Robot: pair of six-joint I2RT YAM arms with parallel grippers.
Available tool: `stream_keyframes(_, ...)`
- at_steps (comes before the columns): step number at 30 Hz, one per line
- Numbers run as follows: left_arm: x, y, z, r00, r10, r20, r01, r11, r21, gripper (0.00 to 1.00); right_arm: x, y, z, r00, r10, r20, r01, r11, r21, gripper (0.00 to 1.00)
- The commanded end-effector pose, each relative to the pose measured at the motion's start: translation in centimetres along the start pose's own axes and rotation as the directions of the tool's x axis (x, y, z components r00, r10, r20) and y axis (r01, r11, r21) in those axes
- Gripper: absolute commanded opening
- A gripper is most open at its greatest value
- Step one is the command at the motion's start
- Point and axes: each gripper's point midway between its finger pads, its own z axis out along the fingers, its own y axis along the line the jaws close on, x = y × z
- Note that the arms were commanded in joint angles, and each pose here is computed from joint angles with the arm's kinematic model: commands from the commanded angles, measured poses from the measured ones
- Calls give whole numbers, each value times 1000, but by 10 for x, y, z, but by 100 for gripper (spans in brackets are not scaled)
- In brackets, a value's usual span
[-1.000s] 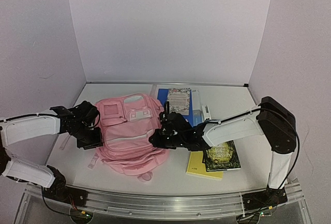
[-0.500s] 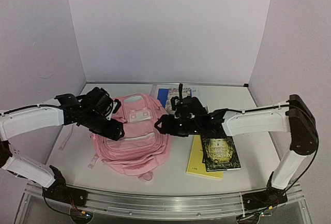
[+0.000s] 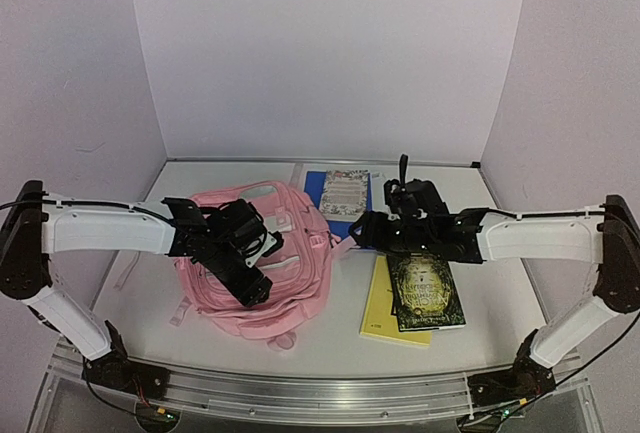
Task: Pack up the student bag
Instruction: Unzip the student bag at the center of the board, then pick up the stationery from the center of the board.
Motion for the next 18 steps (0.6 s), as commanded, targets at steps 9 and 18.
stream_keyframes(9, -33, 38, -11, 996, 17, 85, 7, 963, -270, 74, -12, 2, -15, 999, 21, 45, -20, 1000, -19, 66)
stream_keyframes(18, -36, 55, -25, 992, -30, 121, 72, 931, -357, 64, -10, 1, -15, 999, 26, 38, -25, 999, -21, 66)
